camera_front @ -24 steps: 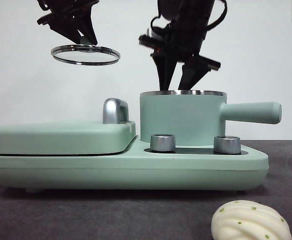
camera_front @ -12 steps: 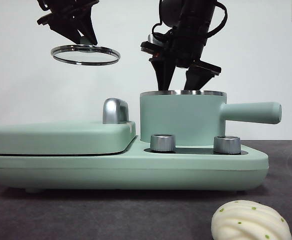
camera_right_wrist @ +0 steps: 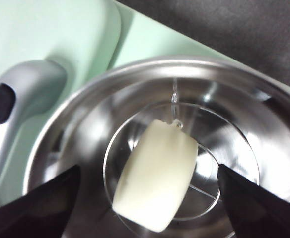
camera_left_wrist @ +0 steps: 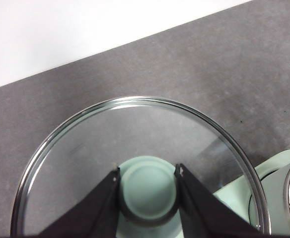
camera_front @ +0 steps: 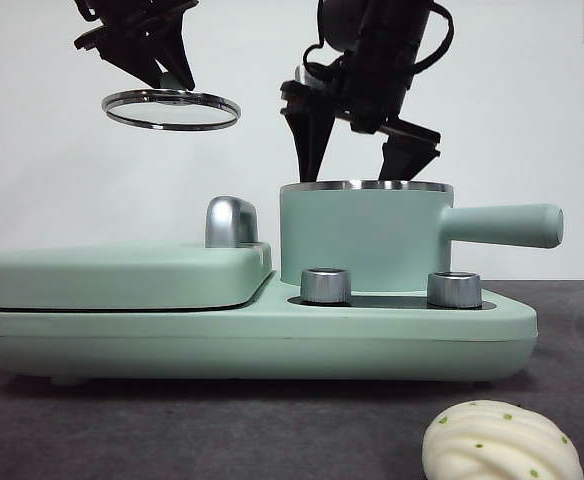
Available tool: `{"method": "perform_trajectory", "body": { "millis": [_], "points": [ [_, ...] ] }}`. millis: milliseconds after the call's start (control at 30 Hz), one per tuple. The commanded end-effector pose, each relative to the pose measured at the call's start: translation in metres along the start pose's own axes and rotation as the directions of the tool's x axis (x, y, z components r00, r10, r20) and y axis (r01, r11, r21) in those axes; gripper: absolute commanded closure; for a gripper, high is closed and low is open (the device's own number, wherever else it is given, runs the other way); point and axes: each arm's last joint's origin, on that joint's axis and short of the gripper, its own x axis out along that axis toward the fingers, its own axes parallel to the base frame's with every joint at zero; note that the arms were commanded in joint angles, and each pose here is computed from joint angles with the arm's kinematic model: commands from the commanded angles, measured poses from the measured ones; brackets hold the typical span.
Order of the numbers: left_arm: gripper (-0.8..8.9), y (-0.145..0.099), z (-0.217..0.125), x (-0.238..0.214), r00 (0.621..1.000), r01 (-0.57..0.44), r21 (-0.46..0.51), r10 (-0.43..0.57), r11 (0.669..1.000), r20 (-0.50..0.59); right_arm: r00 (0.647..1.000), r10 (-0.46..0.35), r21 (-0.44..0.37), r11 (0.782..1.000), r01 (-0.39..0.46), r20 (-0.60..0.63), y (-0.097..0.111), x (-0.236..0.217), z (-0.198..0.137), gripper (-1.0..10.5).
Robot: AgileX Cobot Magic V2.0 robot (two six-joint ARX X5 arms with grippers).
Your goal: Put the buns in a small steamer
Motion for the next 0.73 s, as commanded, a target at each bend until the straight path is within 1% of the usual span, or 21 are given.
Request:
{"method": "perform_trajectory", "body": {
  "millis": [33,167,300,400,500,633,733],
  "points": [
    [7.86,0.0,0.009,-0.005,0.999,-0.003,0.022,0.002,1.0,0.048,0.999,0.012,-0.03,0.999,-0.01,0.042,0.007,-0.018,0.007,5.0],
    [7.86,0.0,0.009,-0.005,0.999,-0.003,0.022,0.002,1.0,0.048,1.0,-0.002,-0.045,0.999,0.003,0.03,0.013,-0.052,0.002,5.0],
    [7.86,0.0,0.009,-0.004,0.999,-0.003,0.022,0.002,1.0,0.048,0.994,-0.035,-0.067,0.997,0.042,0.099,0.022,-0.082,-0.007,5.0],
    [7.86,0.0,0.009,-0.004,0.999,-0.004,0.022,0.002,1.0,0.049,0.989,-0.051,-0.093,0.994,0.065,0.14,0.033,-0.103,-0.02,5.0],
    [7.86,0.0,0.009,-0.004,0.999,-0.003,0.022,0.002,1.0,0.048,0.987,-0.047,-0.124,0.99,0.067,0.155,0.045,-0.12,-0.04,5.0],
    [7.86,0.0,0.009,-0.004,0.999,-0.003,0.022,0.002,1.0,0.048,0.991,-0.033,-0.16,0.986,0.054,0.13,0.055,-0.134,-0.077,5.1],
    [7.86,0.0,0.009,-0.004,0.999,-0.002,0.022,0.001,1.0,0.047,0.994,-0.059,-0.174,0.982,0.074,0.094,0.058,-0.137,-0.11,5.1]
  ]
}}
